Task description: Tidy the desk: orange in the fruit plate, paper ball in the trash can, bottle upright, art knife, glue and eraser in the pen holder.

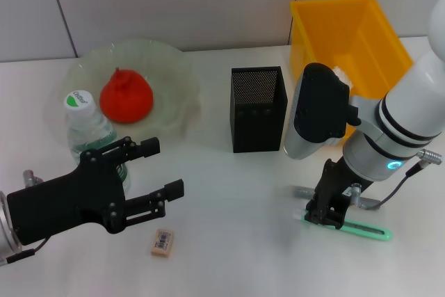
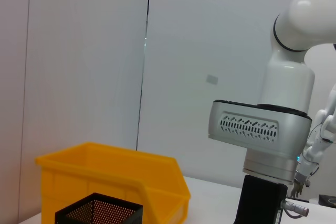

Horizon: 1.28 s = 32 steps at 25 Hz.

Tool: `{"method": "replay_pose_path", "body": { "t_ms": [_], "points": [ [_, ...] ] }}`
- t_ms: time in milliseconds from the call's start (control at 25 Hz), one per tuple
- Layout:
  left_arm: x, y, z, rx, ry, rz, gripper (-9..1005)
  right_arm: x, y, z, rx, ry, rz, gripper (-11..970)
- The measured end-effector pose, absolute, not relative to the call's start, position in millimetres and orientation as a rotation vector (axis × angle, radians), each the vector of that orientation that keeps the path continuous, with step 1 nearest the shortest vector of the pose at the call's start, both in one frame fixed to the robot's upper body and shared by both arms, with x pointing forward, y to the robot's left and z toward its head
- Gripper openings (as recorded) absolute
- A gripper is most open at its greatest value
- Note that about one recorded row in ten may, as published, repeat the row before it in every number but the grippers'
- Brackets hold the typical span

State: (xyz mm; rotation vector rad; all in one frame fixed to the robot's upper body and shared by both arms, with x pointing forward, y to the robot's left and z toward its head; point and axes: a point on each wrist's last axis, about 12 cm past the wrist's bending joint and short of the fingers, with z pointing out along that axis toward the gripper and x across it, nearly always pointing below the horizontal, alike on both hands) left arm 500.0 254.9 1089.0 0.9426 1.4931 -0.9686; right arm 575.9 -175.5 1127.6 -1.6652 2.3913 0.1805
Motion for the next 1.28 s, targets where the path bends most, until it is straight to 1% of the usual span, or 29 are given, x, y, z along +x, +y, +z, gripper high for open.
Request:
{"method": "replay_pose_path", "body": {
  "t_ms": [320,640,1280],
  "points": [
    [500,255,1089,0.944,1.492,-0.969,749,576,-176,1128,-1.66,2.394,0.172,91],
    [500,255,1089,0.944,1.492,-0.969,747,576,-177,1129,-1.659,2.391,0.168,91],
    [501,254,1090,0.945,1.491,-0.969,743,577,-172,1150,-1.619,2.336,0.147,91]
  ]
}}
